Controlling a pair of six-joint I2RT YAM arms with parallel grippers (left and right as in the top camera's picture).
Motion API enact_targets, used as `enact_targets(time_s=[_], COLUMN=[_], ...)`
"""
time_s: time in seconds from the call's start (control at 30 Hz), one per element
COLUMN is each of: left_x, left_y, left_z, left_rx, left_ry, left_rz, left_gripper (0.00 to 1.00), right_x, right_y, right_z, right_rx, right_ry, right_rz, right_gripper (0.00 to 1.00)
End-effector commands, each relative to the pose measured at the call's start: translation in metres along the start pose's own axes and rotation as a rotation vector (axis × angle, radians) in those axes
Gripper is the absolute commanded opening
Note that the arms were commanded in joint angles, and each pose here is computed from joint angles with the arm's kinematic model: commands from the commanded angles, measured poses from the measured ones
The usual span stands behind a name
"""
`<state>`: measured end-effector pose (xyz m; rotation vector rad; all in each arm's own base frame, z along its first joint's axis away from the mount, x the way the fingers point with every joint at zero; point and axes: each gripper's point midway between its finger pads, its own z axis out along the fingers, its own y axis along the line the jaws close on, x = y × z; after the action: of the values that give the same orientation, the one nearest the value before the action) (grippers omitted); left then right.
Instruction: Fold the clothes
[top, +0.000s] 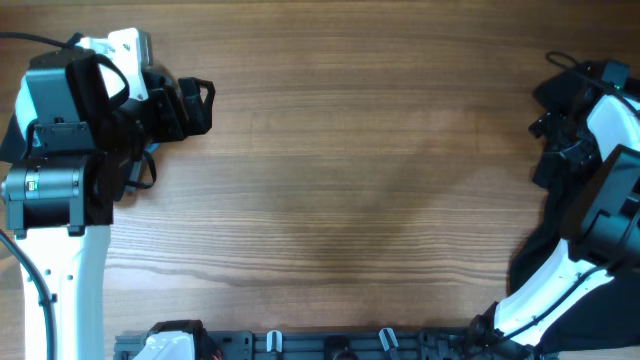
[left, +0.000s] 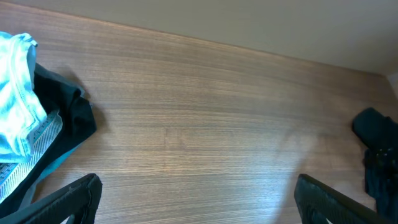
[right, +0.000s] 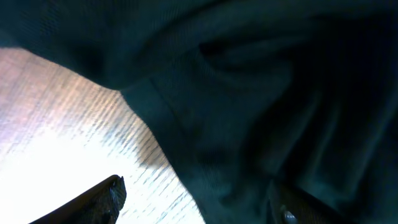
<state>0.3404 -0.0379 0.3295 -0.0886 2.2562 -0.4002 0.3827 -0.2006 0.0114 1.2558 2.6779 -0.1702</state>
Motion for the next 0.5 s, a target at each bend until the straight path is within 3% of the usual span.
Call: enact_targets(time_s=[0.0, 0.03, 0.07, 0.1, 0.13, 0.17, 0.2, 0.3, 0.47], left_x=[-0.008, -0.008, -0.008, -0.007, -0.005, -0.004, -0.003, 0.0, -0.005], left_y=[0.002, 0.002, 0.002, 0.002, 0.002, 0.002, 0.002, 0.003, 0.007], left_z=[-0.004, -0.004, -0.004, -0.004, -0.004, -0.004, -0.004, -0.005, -0.014], left_rx=[-0.011, -0.011, -0.011, -0.012, -0.013, -0.014, -0.014, -0.017, -0.047], left_ry=[-0.023, -0.023, -0.022, -0.019, -0.013, -0.009, -0.005, 0.007, -0.031], left_rz=[-0.007, -0.007, -0.007, -0.008, -0.01, -0.011, -0.012, -0.015, 0.0], left_gripper=[1.0, 1.0, 1.0, 1.0, 1.0, 1.0, 1.0, 1.0, 1.0], right_x=[0.012, 0.012, 0.012, 0.013, 0.015, 0.019, 0.022, 0.041, 0.117], right_y=[0.001, 0.001, 0.003, 0.007, 0.014, 0.023, 0.031, 0.076, 0.176], right_z=[0.017, 0.019, 0.021, 0.023, 0.023, 0.022, 0.02, 0.008, -0.035], right_rx=[0.009, 0.009, 0.001, -0.02, -0.058, -0.111, -0.149, -0.352, -0.61], right_ry=[0.048, 0.049, 0.048, 0.053, 0.068, 0.088, 0.101, 0.167, 0.245], right_rz=[-0.047, -0.048, -0.047, -0.048, -0.049, -0.052, -0.057, -0.133, -0.481], right_gripper=[0.78, 0.73, 0.59, 0.53, 0.4, 0.18, 0.08, 0.04, 0.04])
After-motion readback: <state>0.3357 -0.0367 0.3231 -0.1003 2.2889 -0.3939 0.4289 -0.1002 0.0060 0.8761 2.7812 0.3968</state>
